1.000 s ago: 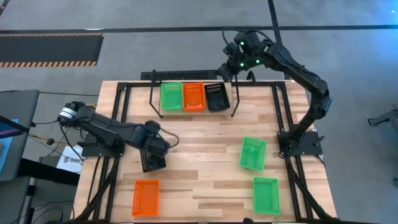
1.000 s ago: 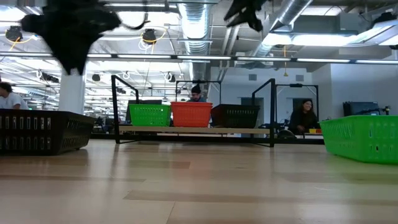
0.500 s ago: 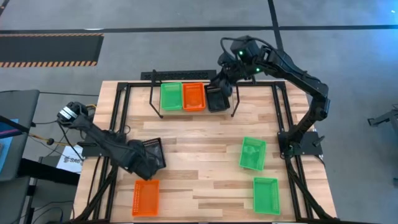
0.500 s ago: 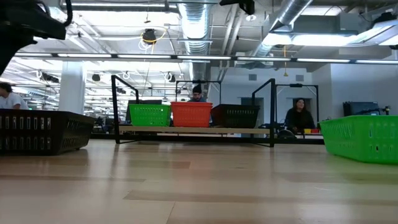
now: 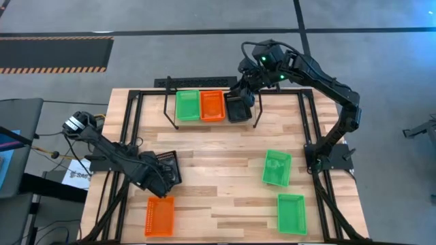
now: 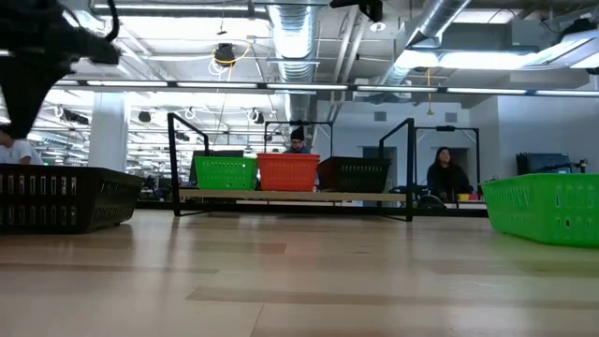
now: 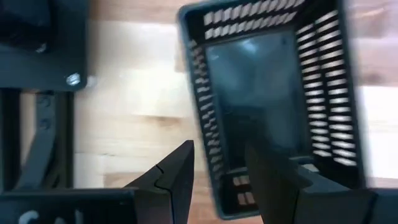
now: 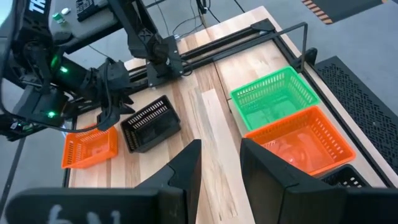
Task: Stack baskets on shelf by color
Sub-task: Stack the black bin on top of the black bin on the shelf
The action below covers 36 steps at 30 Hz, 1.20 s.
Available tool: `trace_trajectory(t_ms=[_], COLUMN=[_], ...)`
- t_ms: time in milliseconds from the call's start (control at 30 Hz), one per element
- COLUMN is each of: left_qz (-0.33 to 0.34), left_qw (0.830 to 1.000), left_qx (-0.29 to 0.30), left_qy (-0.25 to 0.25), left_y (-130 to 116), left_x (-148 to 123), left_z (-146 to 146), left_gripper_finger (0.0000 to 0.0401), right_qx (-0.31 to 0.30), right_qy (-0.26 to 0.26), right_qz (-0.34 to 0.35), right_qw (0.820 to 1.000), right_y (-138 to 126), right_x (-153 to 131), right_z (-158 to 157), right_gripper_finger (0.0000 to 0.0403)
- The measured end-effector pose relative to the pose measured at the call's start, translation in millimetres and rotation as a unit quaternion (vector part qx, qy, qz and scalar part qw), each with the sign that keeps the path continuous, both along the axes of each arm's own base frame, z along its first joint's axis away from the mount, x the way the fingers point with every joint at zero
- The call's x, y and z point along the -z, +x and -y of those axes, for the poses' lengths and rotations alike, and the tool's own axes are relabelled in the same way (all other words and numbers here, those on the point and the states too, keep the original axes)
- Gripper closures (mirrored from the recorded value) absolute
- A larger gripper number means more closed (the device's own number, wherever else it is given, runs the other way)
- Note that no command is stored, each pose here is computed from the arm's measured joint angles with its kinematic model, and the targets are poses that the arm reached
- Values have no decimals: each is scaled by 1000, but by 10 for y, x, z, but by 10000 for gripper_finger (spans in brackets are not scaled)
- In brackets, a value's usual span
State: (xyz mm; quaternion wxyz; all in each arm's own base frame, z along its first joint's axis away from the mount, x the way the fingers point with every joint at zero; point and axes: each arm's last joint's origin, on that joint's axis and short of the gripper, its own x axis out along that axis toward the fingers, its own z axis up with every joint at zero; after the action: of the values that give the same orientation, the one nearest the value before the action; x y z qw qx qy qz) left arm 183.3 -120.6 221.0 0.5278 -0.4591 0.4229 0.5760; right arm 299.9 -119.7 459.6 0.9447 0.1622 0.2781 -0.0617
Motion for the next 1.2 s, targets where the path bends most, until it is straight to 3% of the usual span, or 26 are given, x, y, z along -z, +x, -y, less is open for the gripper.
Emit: trace_trajectory(t_ms=[267,833,1067,1200], left_qz=[0,14,18,8], left_qw=[999,1000,1000,1000], left_qx=[-17,9,15,15], left_qy=[-41,-9,1,8], left_y=[-23,-35,-35,-53], left_x=[238,310,309,305], left_z=[9,-27,-34,-47], left_gripper_finger=[269,269,269,269], right_qx=[-1,3,11,46], right_qy=[-1,6,39,40], right_qz=[0,-2,-54,-100], right_qw=[1000,1000,998,993], right_y=[0,-2,-60,-80], right_x=[0,3,88,146], right_z=[0,-1,-37,-114], right_gripper_finger=[275,273,275,274])
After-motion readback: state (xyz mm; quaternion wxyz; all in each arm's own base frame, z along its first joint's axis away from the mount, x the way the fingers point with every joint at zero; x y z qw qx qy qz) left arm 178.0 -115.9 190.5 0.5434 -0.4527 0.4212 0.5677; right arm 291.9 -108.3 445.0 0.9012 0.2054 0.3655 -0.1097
